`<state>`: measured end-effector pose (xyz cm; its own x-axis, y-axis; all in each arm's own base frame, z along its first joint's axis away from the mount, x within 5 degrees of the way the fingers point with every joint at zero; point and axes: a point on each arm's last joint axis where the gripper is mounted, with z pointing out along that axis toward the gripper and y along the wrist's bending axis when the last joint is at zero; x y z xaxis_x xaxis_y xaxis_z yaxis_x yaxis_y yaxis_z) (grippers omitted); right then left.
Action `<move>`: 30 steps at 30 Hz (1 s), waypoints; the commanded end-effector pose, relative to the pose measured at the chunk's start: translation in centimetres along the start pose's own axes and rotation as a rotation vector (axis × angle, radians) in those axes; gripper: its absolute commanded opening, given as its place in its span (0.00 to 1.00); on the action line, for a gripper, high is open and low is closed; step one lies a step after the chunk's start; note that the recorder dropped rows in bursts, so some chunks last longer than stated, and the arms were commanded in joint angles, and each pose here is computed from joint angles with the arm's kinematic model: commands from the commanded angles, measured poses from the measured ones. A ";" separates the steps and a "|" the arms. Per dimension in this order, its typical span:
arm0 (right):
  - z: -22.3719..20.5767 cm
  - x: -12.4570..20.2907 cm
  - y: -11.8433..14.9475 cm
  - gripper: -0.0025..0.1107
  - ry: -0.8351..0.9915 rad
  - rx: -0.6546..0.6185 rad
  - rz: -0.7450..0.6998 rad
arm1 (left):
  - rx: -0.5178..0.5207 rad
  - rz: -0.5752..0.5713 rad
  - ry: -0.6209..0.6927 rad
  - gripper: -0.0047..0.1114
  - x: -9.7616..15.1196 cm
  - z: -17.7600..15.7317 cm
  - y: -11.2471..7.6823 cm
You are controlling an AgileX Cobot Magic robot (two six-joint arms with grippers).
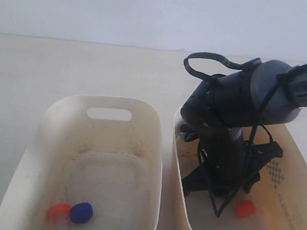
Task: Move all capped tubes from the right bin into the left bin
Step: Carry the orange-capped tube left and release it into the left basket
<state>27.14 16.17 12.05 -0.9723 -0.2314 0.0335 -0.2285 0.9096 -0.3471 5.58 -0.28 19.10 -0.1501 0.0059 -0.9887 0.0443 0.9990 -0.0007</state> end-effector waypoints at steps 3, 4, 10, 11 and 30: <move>0.9 -0.3 1.1 0.02 -0.027 -0.080 0.003 | -0.001 -0.005 -0.012 0.08 -0.2 0.0 0.0; 0.9 -0.3 1.1 0.02 -0.022 -0.075 -0.004 | -0.001 -0.005 -0.012 0.08 -0.2 0.0 0.0; -5.1 -0.2 -1.8 0.02 0.052 0.025 -0.091 | -0.001 -0.005 -0.012 0.08 -0.2 0.0 0.0; -7.8 -0.2 -2.6 0.02 -0.037 -0.012 -0.100 | -0.001 -0.005 -0.012 0.08 -0.2 0.0 0.0; -21.6 2.2 -1.0 0.15 -0.645 -0.880 -0.375 | -0.001 -0.005 -0.012 0.08 -0.2 0.0 0.0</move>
<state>23.28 21.43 34.51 -0.7019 -0.3744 -0.6060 -0.6693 0.6377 0.3813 5.58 -0.28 19.10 -0.1501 0.0059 -0.9887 0.0443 0.9990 -0.0007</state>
